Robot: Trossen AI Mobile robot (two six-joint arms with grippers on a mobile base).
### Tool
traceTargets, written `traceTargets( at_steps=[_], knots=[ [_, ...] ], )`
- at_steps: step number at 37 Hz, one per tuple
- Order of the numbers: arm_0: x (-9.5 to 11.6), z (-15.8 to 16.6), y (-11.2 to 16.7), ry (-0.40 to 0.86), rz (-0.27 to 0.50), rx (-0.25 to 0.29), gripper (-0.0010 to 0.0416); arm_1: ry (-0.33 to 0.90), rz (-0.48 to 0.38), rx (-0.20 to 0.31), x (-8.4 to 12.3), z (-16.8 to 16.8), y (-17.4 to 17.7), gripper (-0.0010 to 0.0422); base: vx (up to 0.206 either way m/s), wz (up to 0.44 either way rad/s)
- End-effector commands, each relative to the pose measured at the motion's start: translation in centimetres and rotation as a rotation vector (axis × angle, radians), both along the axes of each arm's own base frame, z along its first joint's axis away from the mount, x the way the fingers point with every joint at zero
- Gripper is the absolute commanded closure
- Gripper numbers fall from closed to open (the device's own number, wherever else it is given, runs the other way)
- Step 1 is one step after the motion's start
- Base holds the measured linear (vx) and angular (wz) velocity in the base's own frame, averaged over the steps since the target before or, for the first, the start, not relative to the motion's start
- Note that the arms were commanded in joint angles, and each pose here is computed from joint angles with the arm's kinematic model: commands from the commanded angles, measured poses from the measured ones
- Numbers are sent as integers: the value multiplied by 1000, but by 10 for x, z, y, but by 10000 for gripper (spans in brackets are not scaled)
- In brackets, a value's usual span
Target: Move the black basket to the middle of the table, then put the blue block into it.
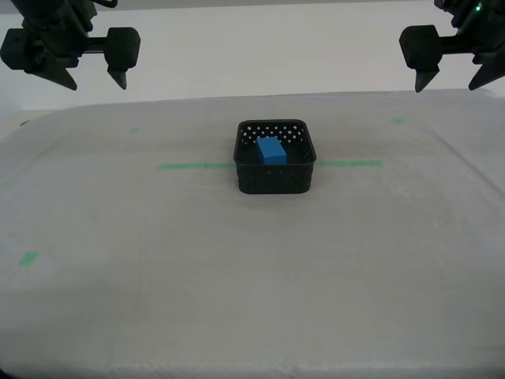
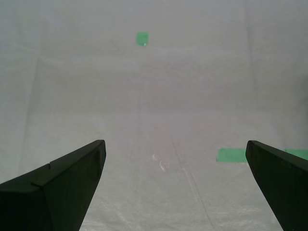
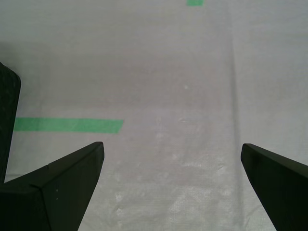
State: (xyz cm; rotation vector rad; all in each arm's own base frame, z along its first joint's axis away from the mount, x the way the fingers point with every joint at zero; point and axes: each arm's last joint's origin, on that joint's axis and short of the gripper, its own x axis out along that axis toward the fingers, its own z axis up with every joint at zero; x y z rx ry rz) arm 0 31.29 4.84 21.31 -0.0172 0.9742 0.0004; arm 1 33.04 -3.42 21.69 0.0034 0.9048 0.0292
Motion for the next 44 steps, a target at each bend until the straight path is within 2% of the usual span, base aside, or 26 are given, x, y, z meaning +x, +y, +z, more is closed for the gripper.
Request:
traceTargets(
  at_steps=[1,44],
  knots=[
    [0,0,0,-2,1,-1,7,-2,-2,-1,0,1,0,12,0,0],
    [0,0,0,-2,1,-1,7,-2,-2,-2,0,1,0,12,0,0]
  ],
)
